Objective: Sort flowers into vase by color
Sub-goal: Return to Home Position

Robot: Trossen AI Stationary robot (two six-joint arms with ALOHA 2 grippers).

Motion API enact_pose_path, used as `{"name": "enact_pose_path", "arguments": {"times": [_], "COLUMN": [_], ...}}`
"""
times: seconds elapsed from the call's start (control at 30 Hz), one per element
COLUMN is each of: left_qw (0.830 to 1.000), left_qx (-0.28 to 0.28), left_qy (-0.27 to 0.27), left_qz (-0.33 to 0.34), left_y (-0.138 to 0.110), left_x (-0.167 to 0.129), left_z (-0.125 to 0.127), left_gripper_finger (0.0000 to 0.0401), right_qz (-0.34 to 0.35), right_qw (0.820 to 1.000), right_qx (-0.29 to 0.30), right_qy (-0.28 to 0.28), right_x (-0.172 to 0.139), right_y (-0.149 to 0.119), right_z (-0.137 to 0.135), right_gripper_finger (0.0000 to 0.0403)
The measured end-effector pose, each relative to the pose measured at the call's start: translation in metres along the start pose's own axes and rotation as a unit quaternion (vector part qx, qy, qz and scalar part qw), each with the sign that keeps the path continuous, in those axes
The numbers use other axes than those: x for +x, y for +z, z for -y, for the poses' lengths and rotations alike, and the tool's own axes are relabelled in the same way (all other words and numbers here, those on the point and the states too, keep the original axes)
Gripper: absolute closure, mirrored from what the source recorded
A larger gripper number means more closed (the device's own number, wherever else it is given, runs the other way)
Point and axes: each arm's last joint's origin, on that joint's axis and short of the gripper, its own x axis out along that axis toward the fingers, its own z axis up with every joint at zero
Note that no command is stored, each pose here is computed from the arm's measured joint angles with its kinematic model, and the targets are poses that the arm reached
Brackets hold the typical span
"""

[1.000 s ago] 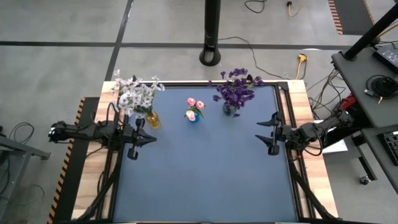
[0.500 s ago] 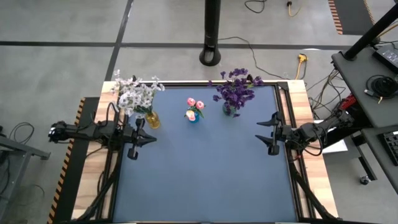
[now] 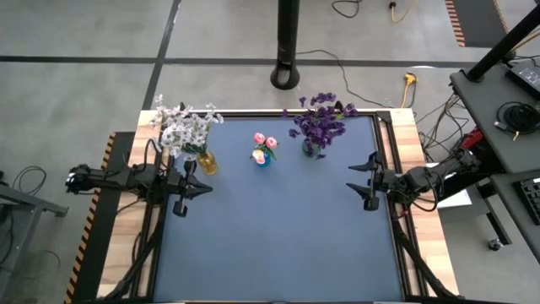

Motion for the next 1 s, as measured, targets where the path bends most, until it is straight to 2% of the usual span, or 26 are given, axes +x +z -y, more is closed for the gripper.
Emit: {"name": "enact_pose_path", "arguments": {"times": [1.0], "left_qw": [1.000], "left_qx": [0.000], "left_qy": [0.000], "left_qz": [0.000], "left_y": [0.0001], "left_x": [0.0000], "left_z": [0.0000], "left_gripper_finger": [0.0401], "right_qz": [0.000], "right_qw": [1.000], "right_qx": [0.000], "right_qy": [0.000], "right_x": [0.0000], "right_y": [0.0001], "right_z": [0.0000], "right_gripper_finger": [0.0142]}}
